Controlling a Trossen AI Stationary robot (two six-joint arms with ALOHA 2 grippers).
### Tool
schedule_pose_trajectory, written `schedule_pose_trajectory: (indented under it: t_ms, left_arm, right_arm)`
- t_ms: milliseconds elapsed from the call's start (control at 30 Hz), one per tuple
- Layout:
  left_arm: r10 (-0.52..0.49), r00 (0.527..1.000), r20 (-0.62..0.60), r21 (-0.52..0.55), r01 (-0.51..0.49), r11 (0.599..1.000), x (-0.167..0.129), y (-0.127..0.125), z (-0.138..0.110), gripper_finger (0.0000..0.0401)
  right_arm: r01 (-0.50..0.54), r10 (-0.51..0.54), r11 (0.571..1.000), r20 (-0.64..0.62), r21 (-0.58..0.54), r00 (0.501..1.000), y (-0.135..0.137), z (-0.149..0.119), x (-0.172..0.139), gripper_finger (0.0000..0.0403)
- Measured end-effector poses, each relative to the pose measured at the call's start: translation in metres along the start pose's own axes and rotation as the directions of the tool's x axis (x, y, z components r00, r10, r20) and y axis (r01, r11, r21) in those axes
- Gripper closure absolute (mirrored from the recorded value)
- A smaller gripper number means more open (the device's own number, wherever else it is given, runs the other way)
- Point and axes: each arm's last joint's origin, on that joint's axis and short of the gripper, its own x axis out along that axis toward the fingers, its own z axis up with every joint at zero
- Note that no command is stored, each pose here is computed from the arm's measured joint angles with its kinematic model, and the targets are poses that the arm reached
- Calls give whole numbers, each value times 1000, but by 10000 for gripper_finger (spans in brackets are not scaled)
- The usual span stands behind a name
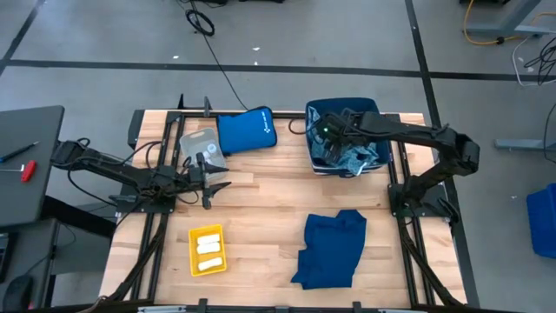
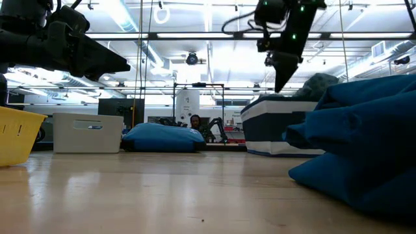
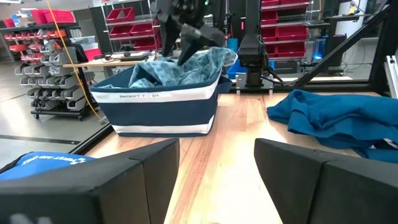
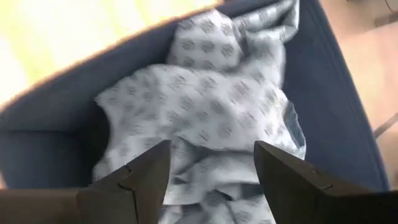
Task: Pick & place medical supplies in basket/bin
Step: Put the blue patterned gown into the blue laundry organizer, then put the blue gown into the blue laundry organizer
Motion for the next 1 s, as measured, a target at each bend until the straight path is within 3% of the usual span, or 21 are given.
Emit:
schedule_pose_trajectory:
  t_ms: [233, 400, 733, 900, 1000]
  left_arm:
    - [0, 1000, 0, 0, 0, 1000, 0, 0, 0, 188]
    - [0, 1000, 0, 0, 0, 1000, 0, 0, 0, 188]
    - [0, 1000, 0, 1, 0, 1000, 0, 0, 0, 188]
    - [0, 1000, 0, 4, 0, 1000, 0, 0, 0, 188]
    - [0, 1000, -1, 5, 0, 1000, 0, 0, 0, 188]
  right_arm:
    - [-41, 42, 993, 8, -110, 999, 24, 3, -26, 165]
    - [-187, 188, 970, -7, -154, 982, 52, -2, -41, 165]
    - [-522, 521, 817, -75, -246, 850, 135, -28, -85, 165]
    - [-627, 626, 728, -103, -276, 773, 191, -47, -104, 165]
    - [-651, 645, 705, -128, -283, 754, 223, -62, -110, 165]
